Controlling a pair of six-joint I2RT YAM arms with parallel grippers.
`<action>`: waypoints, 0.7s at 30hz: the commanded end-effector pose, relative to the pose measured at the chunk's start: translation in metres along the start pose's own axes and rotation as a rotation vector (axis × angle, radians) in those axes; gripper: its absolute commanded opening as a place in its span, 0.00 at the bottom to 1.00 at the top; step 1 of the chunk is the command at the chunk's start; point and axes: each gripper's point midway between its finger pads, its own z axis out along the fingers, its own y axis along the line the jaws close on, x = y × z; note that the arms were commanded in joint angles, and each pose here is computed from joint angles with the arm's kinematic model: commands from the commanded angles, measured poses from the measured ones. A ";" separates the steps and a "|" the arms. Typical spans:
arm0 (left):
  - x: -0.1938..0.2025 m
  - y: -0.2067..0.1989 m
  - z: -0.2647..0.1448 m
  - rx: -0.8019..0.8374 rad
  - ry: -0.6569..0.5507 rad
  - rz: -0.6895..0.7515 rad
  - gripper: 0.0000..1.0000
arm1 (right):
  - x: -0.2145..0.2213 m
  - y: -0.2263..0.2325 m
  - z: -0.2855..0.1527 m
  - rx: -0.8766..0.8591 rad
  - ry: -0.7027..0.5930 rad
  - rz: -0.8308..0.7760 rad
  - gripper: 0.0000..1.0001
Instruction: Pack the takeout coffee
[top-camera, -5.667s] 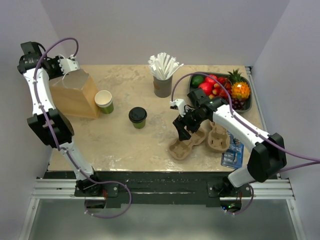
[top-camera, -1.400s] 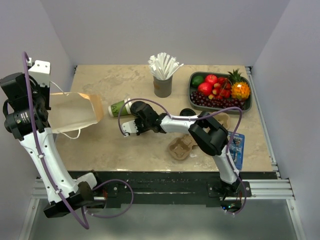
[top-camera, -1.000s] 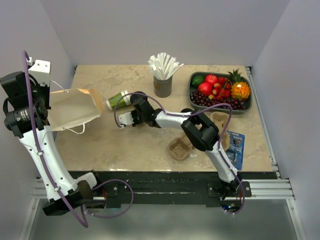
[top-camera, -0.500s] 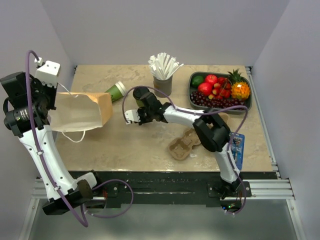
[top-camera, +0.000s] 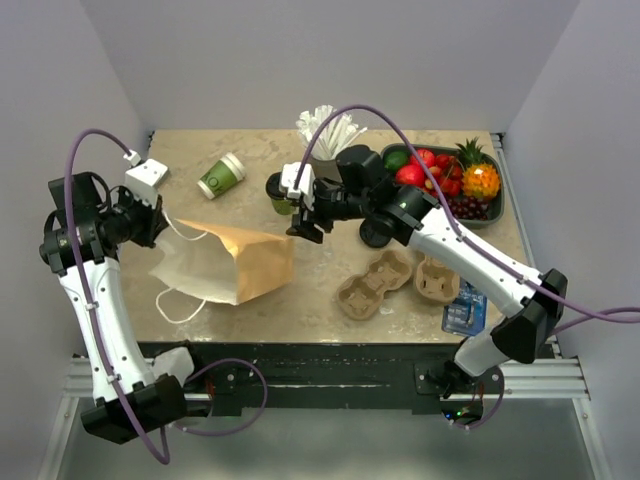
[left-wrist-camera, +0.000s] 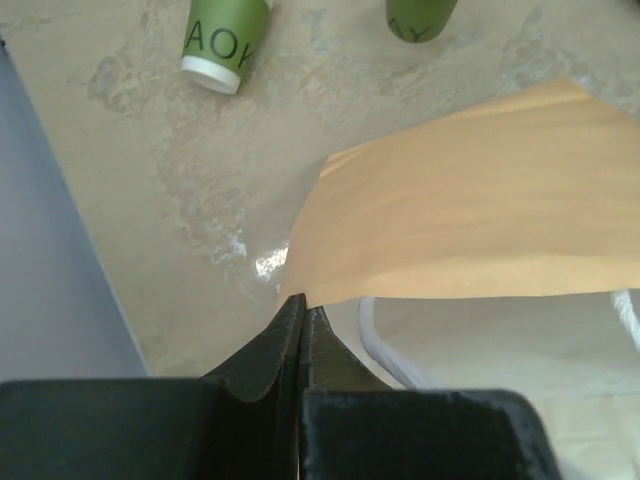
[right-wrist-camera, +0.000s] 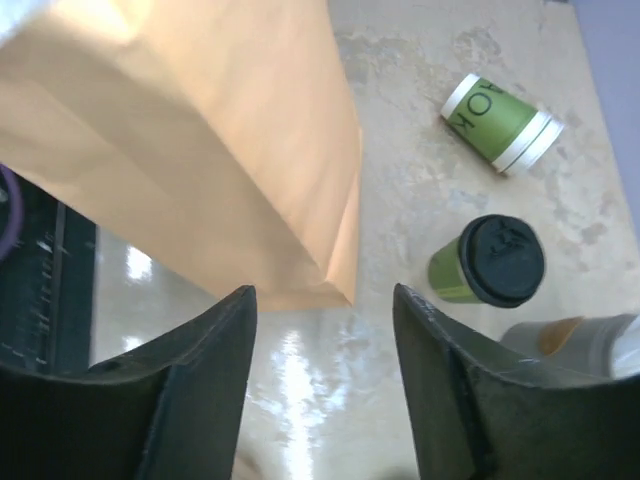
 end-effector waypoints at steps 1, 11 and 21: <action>-0.027 -0.021 0.012 0.094 -0.108 -0.084 0.00 | -0.033 -0.002 0.000 -0.012 -0.072 0.196 0.66; -0.039 -0.024 0.018 0.093 -0.152 -0.219 0.00 | -0.113 0.010 0.053 -0.109 -0.237 0.232 0.81; -0.041 -0.022 0.007 0.032 -0.162 -0.272 0.00 | -0.131 0.043 0.055 -0.131 -0.217 0.172 0.90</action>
